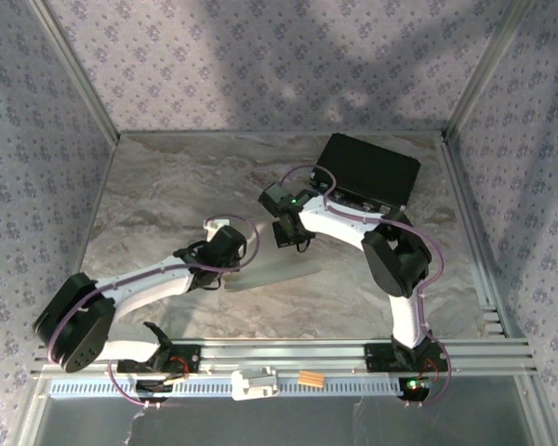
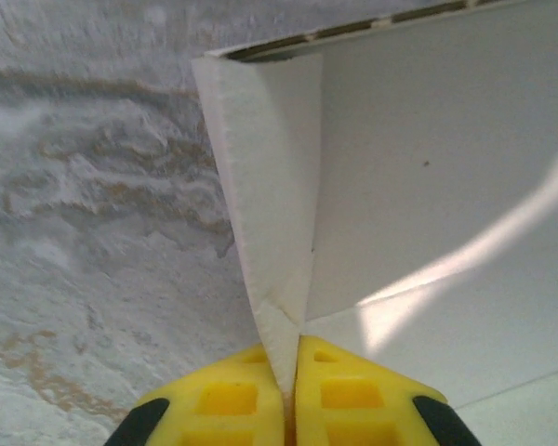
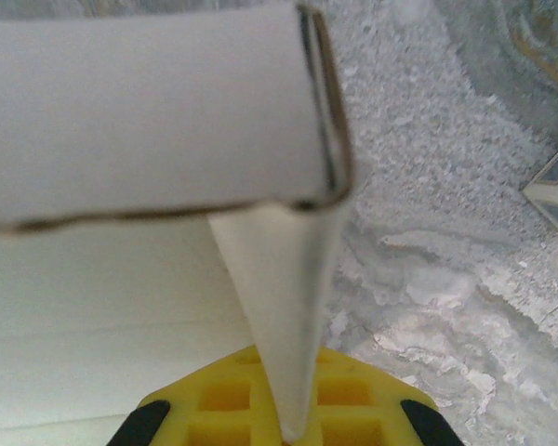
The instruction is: Fold the paper box
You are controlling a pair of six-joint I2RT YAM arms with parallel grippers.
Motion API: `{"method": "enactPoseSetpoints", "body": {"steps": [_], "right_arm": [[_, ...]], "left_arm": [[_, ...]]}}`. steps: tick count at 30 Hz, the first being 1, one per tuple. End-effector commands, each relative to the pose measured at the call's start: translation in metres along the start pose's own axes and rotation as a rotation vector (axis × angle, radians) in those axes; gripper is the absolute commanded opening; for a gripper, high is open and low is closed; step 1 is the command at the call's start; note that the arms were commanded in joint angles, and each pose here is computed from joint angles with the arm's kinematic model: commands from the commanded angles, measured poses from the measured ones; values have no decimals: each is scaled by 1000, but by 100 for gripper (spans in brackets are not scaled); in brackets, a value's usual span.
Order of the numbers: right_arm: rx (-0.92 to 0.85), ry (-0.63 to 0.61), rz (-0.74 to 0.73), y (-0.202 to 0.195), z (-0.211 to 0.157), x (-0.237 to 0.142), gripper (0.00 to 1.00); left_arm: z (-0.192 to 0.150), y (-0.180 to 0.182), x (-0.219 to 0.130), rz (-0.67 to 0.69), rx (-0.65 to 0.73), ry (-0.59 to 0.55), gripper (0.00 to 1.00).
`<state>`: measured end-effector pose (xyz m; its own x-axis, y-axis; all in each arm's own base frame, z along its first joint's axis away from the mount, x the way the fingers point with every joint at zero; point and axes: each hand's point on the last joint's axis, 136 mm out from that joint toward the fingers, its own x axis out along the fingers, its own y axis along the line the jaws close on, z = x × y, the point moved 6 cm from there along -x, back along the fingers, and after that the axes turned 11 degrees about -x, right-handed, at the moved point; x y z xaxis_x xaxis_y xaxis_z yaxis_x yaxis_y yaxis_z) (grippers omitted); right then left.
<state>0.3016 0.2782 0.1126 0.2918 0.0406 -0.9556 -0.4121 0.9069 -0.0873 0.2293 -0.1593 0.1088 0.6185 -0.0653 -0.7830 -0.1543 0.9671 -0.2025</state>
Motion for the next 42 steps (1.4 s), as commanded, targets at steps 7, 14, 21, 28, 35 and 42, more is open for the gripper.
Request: {"method": "enactPoseSetpoints", "body": {"steps": [7, 14, 21, 28, 35, 42], "right_arm": [[-82, 18, 37, 9, 2, 1, 0], [-90, 44, 39, 6, 1, 6, 0], [-94, 51, 43, 7, -1, 7, 0], [-104, 48, 48, 12, -1, 7, 0], [-145, 39, 37, 16, -3, 5, 0], [-161, 15, 40, 20, -8, 3, 0]], "left_arm": [[9, -19, 20, -83, -54, 109, 31], [26, -16, 27, -96, -56, 120, 34], [31, -16, 30, -120, -28, 130, 18], [31, -19, 27, -138, -20, 121, 0], [22, -20, 32, -14, -38, 149, 0], [21, -22, 24, 262, -111, 114, 0]]}}
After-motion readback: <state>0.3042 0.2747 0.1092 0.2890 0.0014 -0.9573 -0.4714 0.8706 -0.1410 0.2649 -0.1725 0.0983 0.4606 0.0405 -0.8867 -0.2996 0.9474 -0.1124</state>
